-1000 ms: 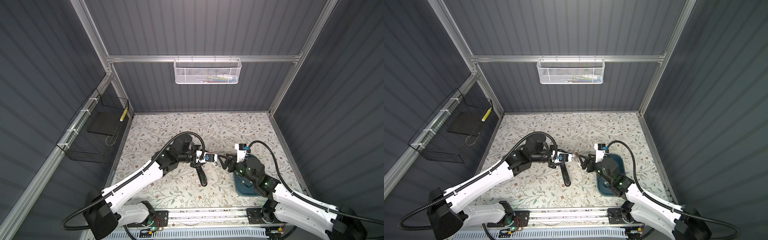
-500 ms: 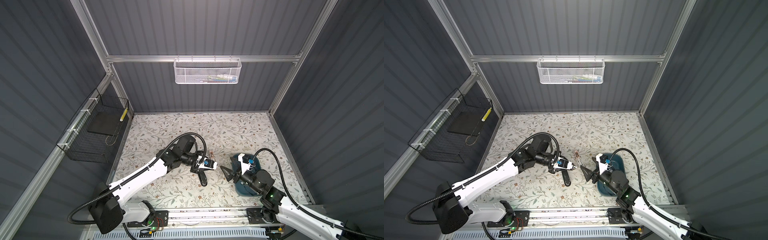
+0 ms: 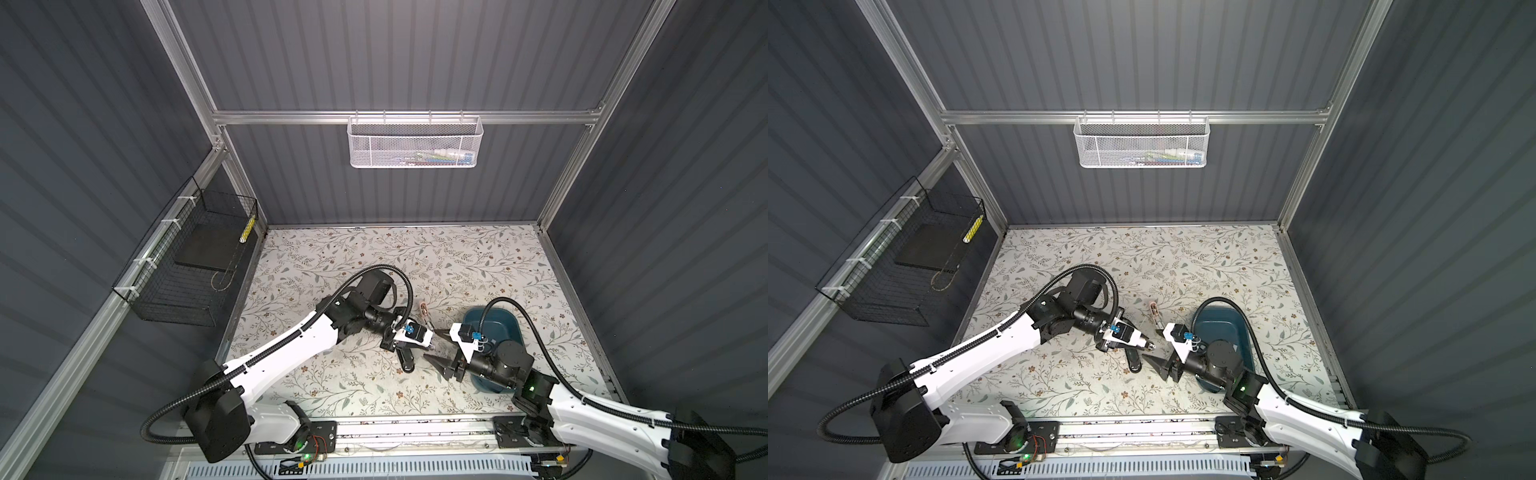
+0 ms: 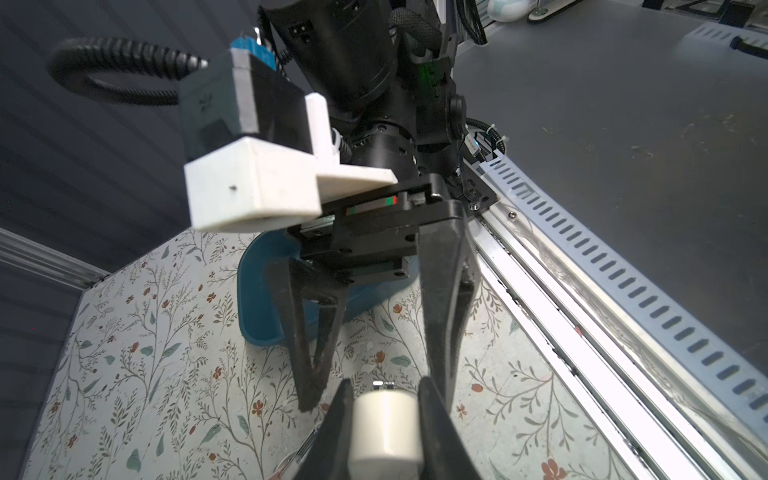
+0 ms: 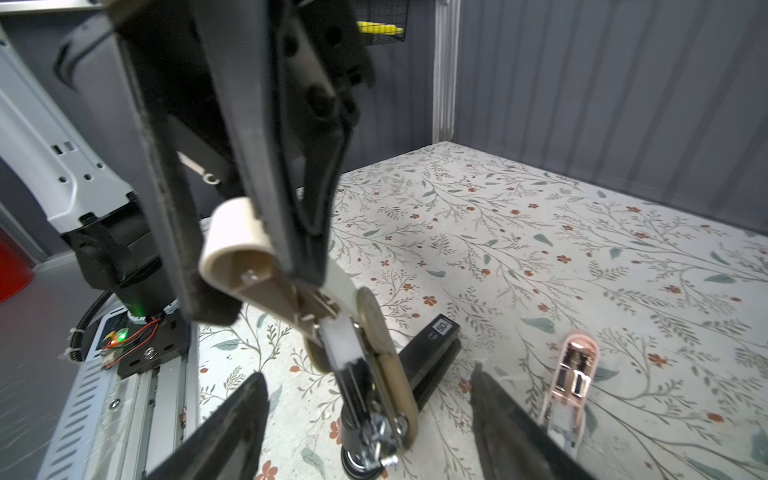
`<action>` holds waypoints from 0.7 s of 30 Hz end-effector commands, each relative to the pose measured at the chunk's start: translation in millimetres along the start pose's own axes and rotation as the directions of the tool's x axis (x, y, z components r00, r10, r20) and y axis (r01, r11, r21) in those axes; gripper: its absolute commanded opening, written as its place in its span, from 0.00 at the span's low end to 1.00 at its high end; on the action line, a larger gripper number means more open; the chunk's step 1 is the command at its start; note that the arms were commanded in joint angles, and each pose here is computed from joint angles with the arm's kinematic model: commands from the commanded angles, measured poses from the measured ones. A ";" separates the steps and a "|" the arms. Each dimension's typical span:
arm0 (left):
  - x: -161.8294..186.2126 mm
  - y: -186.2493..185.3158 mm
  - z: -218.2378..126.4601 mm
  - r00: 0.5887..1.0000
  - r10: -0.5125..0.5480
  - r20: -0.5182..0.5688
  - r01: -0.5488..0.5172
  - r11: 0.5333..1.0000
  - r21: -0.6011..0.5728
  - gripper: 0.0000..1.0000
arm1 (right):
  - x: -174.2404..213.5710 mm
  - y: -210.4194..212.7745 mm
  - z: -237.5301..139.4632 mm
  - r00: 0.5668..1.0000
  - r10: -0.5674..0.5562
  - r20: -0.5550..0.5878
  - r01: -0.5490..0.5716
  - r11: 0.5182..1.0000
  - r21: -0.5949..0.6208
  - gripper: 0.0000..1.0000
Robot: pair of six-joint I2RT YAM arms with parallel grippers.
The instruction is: Load the staples into the stapler
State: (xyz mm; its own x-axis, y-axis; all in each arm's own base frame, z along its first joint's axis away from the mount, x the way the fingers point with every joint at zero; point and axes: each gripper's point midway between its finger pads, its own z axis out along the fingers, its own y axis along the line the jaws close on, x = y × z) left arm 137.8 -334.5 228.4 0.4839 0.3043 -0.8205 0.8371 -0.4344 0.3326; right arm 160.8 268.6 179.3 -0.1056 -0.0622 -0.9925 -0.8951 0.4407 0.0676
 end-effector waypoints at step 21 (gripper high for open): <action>-12.6 -6.3 3.1 0.998 0.040 0.039 -0.041 0.998 0.049 0.02 | -16.4 -0.2 24.2 0.996 -0.086 -0.028 0.088 0.993 0.076 0.25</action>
State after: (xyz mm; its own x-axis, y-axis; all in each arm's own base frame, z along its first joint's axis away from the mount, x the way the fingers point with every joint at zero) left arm 130.6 -337.5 225.2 0.4810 0.2882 -0.8280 0.8232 -0.4734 0.3134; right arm 162.0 293.6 173.9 -0.0230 -0.1804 -0.9833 -0.8936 0.4447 -0.0607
